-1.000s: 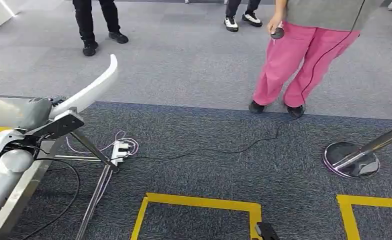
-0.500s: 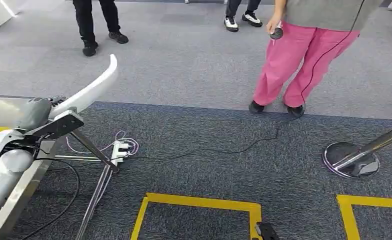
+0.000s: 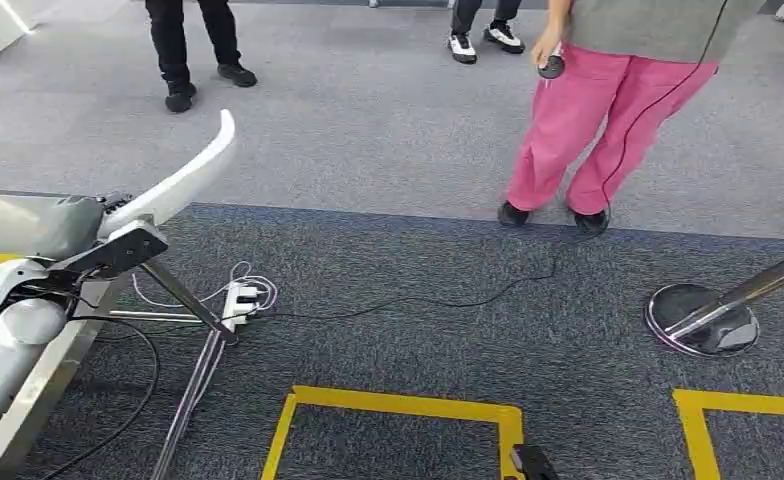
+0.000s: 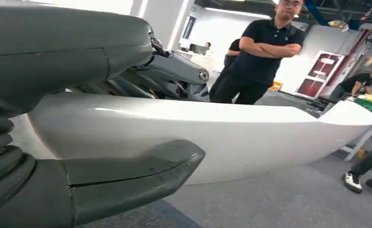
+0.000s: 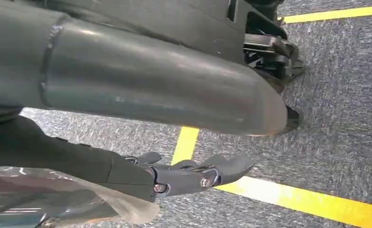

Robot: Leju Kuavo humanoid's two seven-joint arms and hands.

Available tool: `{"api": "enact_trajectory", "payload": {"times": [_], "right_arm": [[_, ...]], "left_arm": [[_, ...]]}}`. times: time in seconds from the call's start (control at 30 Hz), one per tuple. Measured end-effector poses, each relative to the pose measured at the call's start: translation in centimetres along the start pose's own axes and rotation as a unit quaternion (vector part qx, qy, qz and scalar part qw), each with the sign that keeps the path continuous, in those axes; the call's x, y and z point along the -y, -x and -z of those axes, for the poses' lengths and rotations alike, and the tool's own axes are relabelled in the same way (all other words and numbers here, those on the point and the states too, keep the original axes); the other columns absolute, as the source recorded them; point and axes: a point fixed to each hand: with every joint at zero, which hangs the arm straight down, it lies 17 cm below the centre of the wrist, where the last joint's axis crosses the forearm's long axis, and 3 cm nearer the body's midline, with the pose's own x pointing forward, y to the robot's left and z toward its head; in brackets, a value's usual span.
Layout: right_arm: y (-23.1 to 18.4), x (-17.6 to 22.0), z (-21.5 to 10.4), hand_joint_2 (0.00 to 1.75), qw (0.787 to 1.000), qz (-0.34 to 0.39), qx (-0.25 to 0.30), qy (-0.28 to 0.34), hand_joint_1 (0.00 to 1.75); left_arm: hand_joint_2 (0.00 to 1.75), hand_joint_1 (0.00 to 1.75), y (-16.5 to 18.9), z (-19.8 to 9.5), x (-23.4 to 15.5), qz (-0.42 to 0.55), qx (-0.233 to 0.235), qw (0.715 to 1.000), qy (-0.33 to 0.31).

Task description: Take the parts from the cabinet and place them on the table.

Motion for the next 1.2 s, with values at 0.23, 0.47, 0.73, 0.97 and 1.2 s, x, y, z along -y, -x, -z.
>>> {"api": "enact_trajectory", "payload": {"times": [0.23,0.47,0.73,0.97,1.2], "right_arm": [[0.00,0.00,0.00,0.00,1.000,0.000,0.000,0.000,0.00],[0.07,-0.02,-0.02,0.00,1.000,-0.001,0.000,0.000,0.00],[0.20,-0.04,-0.05,0.00,1.000,-0.002,-0.001,-0.001,0.00],[0.25,-0.04,-0.07,0.00,1.000,-0.002,-0.002,-0.001,0.00],[0.25,-0.04,-0.07,0.00,1.000,-0.002,-0.001,-0.001,0.00]], "left_arm": [[1.75,1.75,0.03,0.00,0.00,0.000,-0.001,1.000,0.000],[1.75,1.75,0.07,-0.01,-0.04,0.000,-0.002,1.000,0.000],[1.75,1.75,0.16,-0.03,-0.07,0.000,-0.003,1.000,0.000],[1.75,1.75,0.30,-0.07,-0.13,0.001,-0.005,1.000,0.000],[1.75,1.75,0.30,-0.07,-0.13,0.001,-0.005,1.000,0.000]]}}
